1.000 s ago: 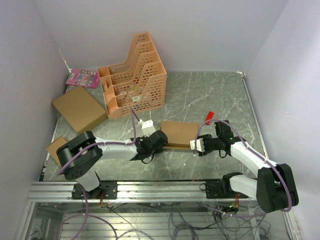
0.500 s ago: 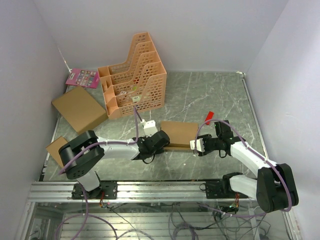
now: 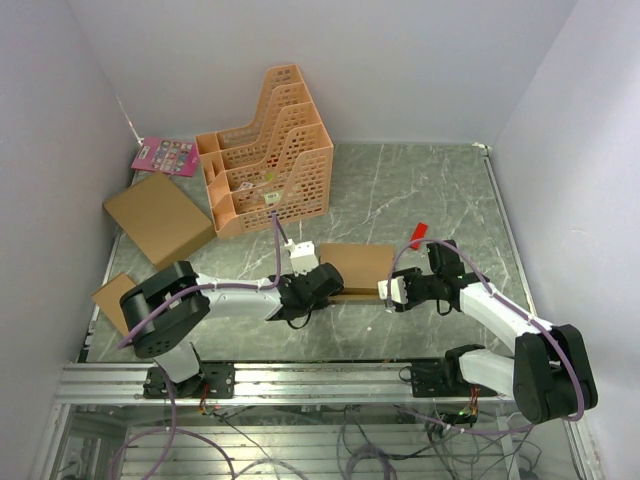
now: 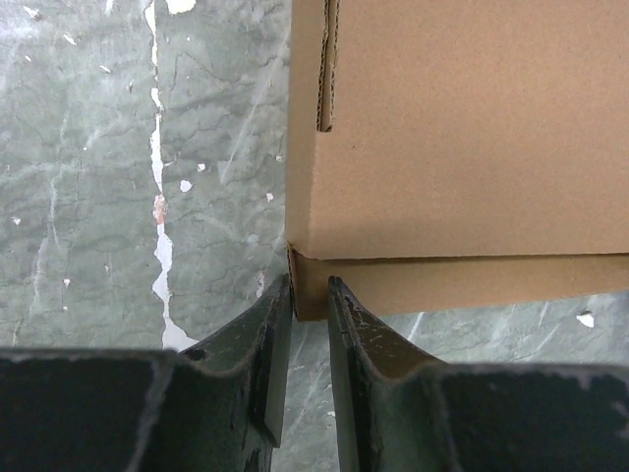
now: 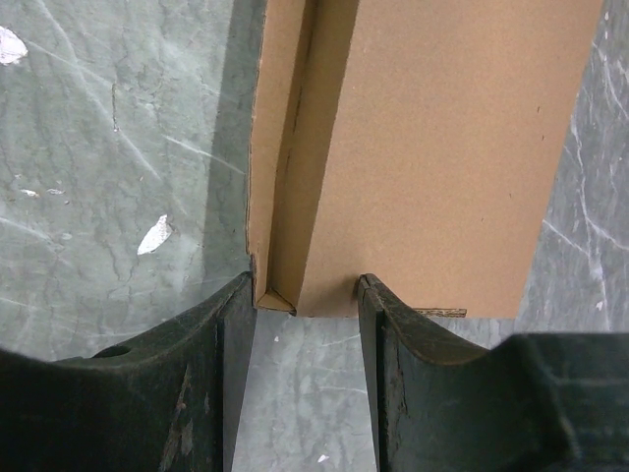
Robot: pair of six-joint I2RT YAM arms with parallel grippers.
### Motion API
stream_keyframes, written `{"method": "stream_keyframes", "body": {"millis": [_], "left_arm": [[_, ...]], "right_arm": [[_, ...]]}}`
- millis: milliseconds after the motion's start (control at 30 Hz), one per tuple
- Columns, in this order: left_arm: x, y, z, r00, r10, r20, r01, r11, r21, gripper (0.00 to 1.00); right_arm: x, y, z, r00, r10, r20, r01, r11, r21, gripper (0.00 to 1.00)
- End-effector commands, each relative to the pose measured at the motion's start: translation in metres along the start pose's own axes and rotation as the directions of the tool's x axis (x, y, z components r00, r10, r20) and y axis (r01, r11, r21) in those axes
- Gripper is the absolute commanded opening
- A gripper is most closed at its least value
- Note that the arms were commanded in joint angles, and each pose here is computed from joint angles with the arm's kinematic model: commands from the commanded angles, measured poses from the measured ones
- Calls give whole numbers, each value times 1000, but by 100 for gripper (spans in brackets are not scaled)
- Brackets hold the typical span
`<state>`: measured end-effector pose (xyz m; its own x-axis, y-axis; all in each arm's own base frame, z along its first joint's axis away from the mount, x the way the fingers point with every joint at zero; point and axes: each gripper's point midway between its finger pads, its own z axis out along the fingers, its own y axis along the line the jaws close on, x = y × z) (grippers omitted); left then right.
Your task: Fold the paper box
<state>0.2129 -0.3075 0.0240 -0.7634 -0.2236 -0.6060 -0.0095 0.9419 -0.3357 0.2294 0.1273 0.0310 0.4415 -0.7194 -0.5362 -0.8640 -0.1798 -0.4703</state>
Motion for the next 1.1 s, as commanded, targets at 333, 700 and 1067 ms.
{"method": "stream_keyframes", "body": {"millis": [333,700,1067], "left_arm": [[10,10,1,997,76,4,-75,995,-72,30],[11,12,1,995,102,3,-102,990,-96,30],[12,10,2,991,132,-2,-132,985,-111,29]], "right_arm": [[7,22,7,996,77,-38,-79,994,-77,44],[8,22,8,995,84,-48,-88,993,-81,44],[8,22,8,995,88,-50,-92,992,-82,44]]}}
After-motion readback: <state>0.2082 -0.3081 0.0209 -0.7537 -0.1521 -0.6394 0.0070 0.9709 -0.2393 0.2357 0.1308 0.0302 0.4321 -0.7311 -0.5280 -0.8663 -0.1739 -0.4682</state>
